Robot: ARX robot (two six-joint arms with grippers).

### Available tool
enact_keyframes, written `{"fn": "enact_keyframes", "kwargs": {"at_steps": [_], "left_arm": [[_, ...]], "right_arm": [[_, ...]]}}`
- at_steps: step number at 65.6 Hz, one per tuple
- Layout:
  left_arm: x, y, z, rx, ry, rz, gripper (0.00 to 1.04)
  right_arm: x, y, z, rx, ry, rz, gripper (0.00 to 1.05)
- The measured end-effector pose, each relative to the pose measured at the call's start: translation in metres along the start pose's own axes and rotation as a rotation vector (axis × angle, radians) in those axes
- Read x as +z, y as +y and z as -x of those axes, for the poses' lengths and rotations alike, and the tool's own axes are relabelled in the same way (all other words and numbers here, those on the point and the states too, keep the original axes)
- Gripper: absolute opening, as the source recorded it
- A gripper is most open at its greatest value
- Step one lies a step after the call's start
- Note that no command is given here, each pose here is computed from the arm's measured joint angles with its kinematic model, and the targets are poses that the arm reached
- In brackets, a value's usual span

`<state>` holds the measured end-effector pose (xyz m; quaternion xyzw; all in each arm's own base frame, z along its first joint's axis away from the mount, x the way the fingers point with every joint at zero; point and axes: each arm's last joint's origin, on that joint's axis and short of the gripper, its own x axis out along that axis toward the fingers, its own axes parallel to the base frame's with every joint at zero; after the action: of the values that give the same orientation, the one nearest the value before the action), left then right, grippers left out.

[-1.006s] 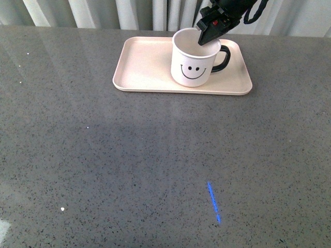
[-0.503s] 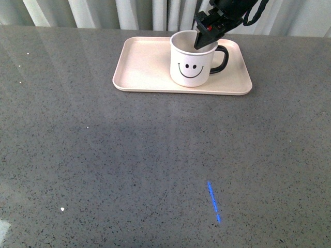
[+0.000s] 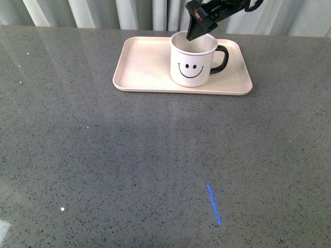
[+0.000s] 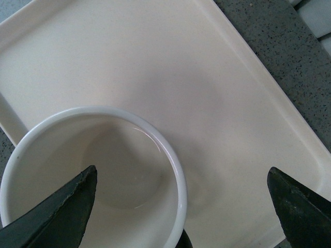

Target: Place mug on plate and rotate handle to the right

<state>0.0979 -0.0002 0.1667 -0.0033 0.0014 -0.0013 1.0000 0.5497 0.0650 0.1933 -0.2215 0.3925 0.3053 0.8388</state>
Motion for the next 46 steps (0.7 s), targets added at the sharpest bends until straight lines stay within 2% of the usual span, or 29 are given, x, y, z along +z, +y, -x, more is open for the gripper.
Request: {"fn": "enact_keyframes", "kwargs": {"at_steps": [9, 19, 21, 23, 24, 26, 30, 34, 37, 39, 46], "left_arm": [[0.0, 0.0, 0.0, 0.0, 0.0, 0.0, 0.96], [0.0, 0.0, 0.0, 0.0, 0.0, 0.0, 0.96], [0.0, 0.0, 0.0, 0.0, 0.0, 0.0, 0.96], [0.0, 0.0, 0.0, 0.0, 0.0, 0.0, 0.95], [0.0, 0.0, 0.0, 0.0, 0.0, 0.0, 0.96], [0.0, 0.0, 0.0, 0.0, 0.0, 0.0, 0.96], [0.0, 0.0, 0.0, 0.0, 0.0, 0.0, 0.95], [0.0, 0.0, 0.0, 0.0, 0.0, 0.0, 0.95], [0.0, 0.0, 0.0, 0.0, 0.0, 0.0, 0.96], [0.0, 0.0, 0.0, 0.0, 0.0, 0.0, 0.95], [0.0, 0.0, 0.0, 0.0, 0.0, 0.0, 0.96]], "right_arm": [[0.008, 0.001, 0.031, -0.014, -0.104, -0.004, 0.96], [0.017, 0.014, 0.094, -0.056, -0.267, 0.031, 0.96], [0.018, 0.016, 0.101, -0.101, -0.284, 0.009, 0.94], [0.019, 0.017, 0.104, -0.236, -0.326, -0.029, 0.89], [0.017, 0.018, 0.107, -0.344, -0.361, -0.073, 0.86], [0.012, 0.02, 0.109, -0.464, -0.429, -0.148, 0.81], [-0.007, 0.03, 0.111, -0.622, -0.593, -0.287, 0.7], [-0.035, 0.046, 0.114, -0.662, -0.73, -0.368, 0.59], [-0.05, 0.055, 0.117, -0.668, -0.777, -0.387, 0.53], [-0.066, 0.067, 0.122, -0.67, -0.821, -0.406, 0.45], [-0.099, 0.09, 0.133, -0.669, -0.852, -0.434, 0.28]]}}
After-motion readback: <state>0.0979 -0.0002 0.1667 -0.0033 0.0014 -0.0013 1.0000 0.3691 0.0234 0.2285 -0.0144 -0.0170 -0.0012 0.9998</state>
